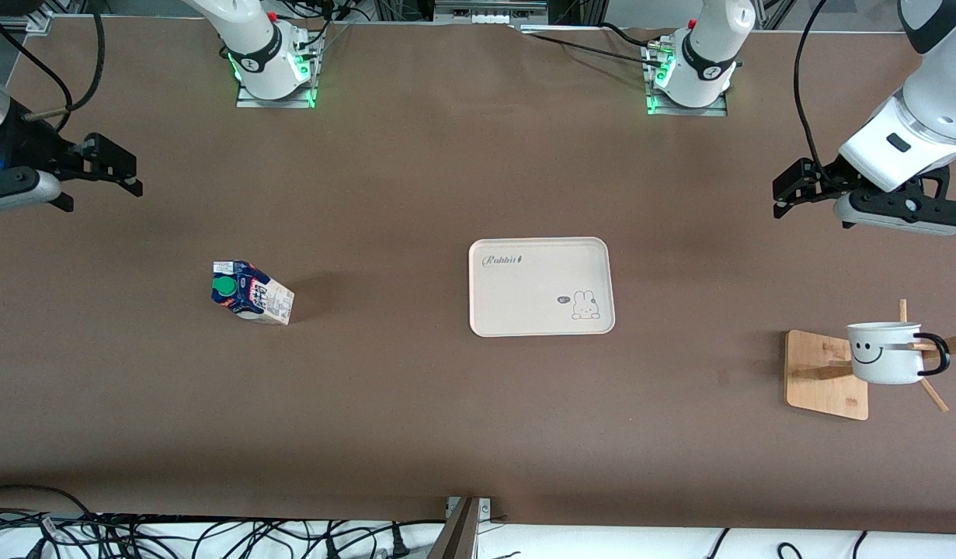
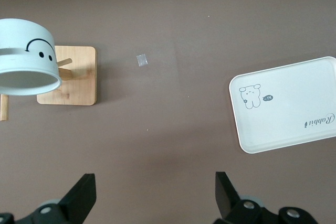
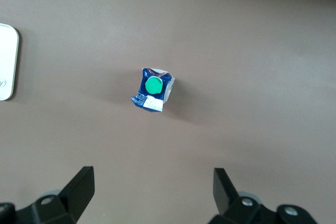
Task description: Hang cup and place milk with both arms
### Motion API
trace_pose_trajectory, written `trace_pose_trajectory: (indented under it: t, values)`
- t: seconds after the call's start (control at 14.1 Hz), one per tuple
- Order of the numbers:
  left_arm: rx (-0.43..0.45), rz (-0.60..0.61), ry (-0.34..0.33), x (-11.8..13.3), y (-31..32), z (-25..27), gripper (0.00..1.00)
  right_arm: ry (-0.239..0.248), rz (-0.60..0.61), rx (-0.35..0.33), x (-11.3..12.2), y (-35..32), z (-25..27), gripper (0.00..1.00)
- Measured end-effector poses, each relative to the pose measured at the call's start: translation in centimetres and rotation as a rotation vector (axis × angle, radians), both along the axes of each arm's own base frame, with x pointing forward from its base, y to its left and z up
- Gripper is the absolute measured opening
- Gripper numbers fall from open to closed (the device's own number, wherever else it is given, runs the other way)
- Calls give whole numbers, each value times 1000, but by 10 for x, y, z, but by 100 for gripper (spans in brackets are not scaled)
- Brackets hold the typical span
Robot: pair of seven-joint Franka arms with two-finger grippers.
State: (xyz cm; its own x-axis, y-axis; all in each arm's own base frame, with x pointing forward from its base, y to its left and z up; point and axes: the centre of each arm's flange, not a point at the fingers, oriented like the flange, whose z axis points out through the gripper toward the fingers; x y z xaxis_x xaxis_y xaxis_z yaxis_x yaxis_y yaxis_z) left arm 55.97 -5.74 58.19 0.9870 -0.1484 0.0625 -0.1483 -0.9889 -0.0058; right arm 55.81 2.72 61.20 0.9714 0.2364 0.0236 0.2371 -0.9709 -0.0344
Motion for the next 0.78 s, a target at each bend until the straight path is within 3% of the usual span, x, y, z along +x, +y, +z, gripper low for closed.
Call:
trace_pose_trajectory:
  t: [0.35, 0.78]
  values:
    - [0, 0, 0, 0, 0, 0, 100, 14, 6, -38, 1, -6, -10, 100]
    - [1, 1, 13, -1, 1, -1, 100, -11, 26, -43, 5, -6, -3, 100]
